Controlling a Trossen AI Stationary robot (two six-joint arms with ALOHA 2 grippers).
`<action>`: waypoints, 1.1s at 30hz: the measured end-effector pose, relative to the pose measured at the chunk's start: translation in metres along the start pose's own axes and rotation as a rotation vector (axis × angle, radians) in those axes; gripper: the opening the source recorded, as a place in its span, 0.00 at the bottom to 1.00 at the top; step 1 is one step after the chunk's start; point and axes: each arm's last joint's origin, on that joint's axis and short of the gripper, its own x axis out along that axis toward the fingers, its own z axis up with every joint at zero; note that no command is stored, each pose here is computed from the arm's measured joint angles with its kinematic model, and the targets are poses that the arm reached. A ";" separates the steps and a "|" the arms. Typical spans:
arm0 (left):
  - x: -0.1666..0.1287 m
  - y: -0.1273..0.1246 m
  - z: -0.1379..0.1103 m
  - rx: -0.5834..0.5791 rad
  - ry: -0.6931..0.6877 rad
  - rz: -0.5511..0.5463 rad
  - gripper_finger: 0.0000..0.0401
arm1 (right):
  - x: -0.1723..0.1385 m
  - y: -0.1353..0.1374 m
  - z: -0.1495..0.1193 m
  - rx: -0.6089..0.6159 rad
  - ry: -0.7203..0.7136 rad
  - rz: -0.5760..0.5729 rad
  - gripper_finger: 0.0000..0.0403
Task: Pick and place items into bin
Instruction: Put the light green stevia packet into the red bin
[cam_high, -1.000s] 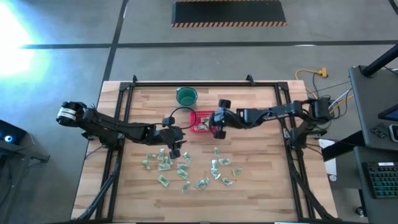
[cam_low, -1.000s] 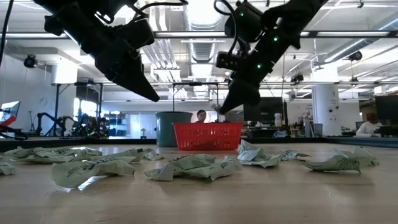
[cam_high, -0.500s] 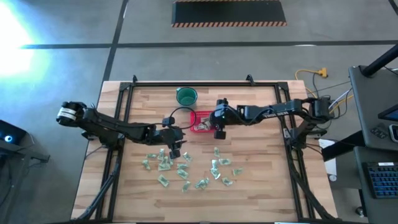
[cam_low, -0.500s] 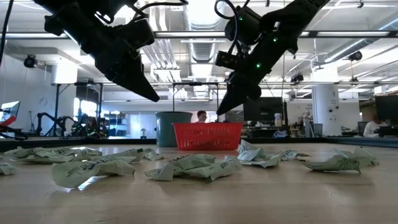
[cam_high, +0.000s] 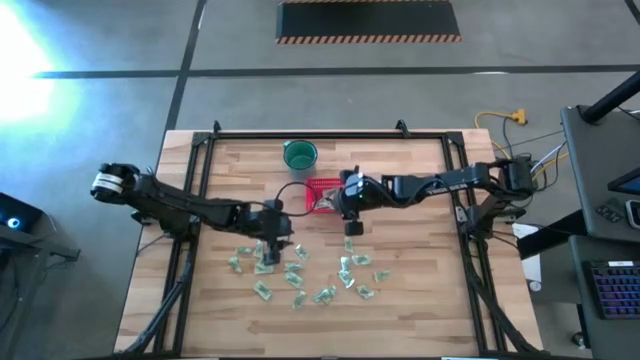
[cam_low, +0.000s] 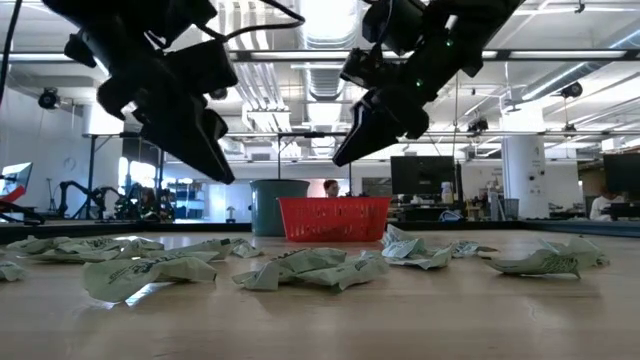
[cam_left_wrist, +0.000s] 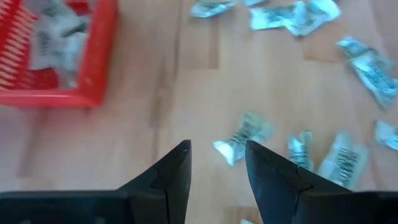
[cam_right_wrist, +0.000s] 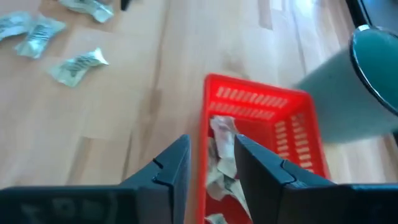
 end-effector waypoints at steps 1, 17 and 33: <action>0.001 0.000 -0.002 0.000 -0.011 -0.013 0.34 | 0.000 0.002 0.001 -0.008 -0.004 0.008 0.28; 0.055 -0.007 -0.024 0.079 0.051 -0.164 0.34 | -0.006 0.009 0.009 -0.099 -0.094 0.120 0.18; 0.058 -0.005 -0.018 0.124 0.037 -0.090 0.34 | -0.011 0.008 0.010 -0.094 -0.096 0.119 0.17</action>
